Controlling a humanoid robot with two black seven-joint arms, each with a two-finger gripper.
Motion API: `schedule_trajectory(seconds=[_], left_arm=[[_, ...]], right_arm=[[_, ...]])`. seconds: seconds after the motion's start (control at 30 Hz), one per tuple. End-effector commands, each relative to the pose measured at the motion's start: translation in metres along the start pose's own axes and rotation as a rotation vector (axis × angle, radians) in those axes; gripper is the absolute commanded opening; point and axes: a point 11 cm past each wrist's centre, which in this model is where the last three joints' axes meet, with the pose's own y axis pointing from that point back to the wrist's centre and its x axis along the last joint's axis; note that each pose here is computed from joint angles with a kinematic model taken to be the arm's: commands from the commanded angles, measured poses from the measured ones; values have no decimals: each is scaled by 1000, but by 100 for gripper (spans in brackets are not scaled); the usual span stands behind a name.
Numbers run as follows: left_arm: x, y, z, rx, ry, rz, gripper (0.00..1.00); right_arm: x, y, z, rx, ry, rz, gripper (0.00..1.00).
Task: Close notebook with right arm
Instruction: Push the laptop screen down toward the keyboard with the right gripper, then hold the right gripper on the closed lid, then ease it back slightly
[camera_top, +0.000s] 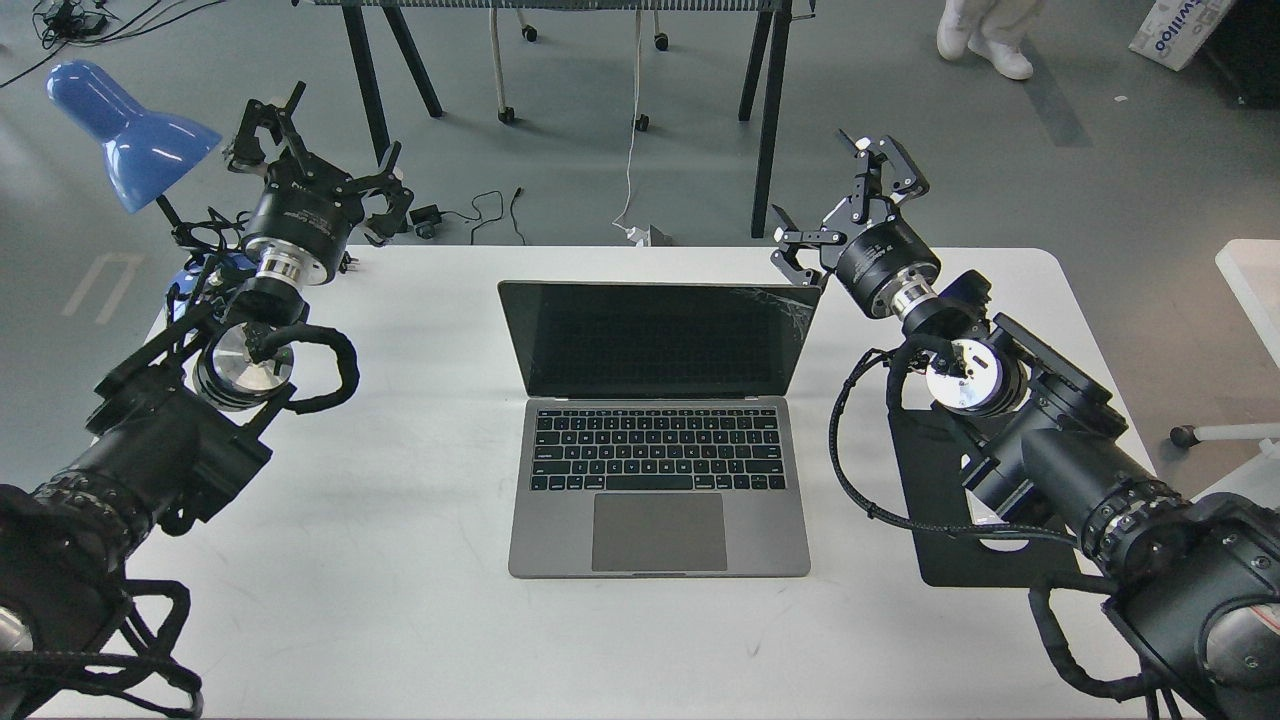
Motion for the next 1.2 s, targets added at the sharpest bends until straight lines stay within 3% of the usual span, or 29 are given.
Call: schedule_trajectory(seconds=[0.0, 0.37, 0.57, 1.0, 1.17], left_arm=[[0, 0, 0, 1, -1, -1, 100], [0, 0, 0, 1, -1, -1, 100], [0, 0, 0, -1, 0, 0, 100], [0, 0, 2, -6, 3, 0, 100], [1, 0, 2, -5, 3, 3, 100]], right_arm=[[-4, 11, 12, -35, 6, -41, 100], [7, 74, 27, -185, 95, -119, 100], [2, 104, 70, -342, 123, -165, 100], [26, 135, 117, -531, 256, -142, 100], [34, 136, 121, -526, 258, -111, 100]])
